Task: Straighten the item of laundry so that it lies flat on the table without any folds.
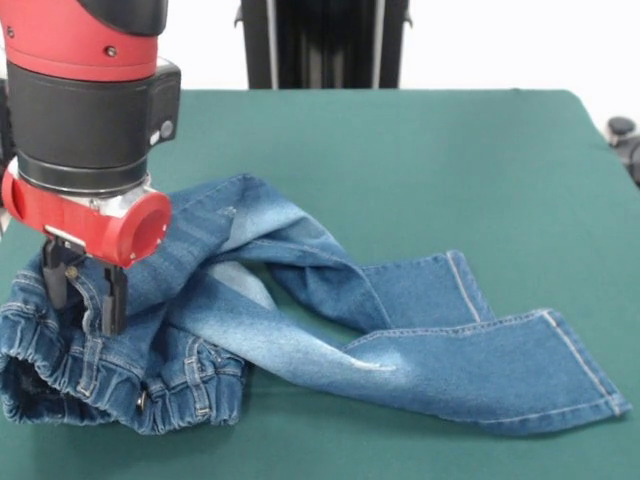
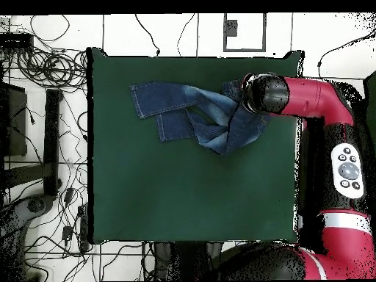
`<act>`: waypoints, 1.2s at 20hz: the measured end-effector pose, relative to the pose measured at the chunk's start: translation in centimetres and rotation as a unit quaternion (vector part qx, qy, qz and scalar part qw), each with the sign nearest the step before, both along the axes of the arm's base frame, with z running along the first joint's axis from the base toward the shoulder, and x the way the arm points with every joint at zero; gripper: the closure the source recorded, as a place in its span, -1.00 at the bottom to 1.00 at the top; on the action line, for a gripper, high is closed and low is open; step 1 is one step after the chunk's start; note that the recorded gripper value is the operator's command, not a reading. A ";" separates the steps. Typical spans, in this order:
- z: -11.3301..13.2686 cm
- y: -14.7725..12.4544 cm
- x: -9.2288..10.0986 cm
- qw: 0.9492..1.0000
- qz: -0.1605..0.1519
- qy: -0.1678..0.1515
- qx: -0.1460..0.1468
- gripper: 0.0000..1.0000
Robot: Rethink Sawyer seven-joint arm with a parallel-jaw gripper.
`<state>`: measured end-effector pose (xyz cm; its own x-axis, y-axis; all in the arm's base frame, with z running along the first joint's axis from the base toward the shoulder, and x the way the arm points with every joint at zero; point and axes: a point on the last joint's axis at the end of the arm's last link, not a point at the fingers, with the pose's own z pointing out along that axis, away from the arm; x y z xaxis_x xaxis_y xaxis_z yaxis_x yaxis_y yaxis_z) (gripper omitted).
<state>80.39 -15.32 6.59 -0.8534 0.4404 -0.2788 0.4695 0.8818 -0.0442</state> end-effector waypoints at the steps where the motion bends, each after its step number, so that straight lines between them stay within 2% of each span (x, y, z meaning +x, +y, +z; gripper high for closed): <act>1: 0.1 -0.1 0.0 1.000 -0.001 0.001 0.000 -1.00; 7: 0.8 -0.7 -0.3 1.000 -0.006 0.011 -0.002 -1.00; 16: 0.0 -1.4 -0.7 1.000 -0.010 0.016 -0.001 -1.00; 19: -0.7 -1.9 -1.1 1.000 -0.013 0.021 0.001 -1.00; 24: -3.4 -2.1 -2.1 0.999 -0.017 0.035 0.010 -1.00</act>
<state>78.31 -17.39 3.15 -0.8552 0.4737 -0.2104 0.4949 0.8669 -0.0597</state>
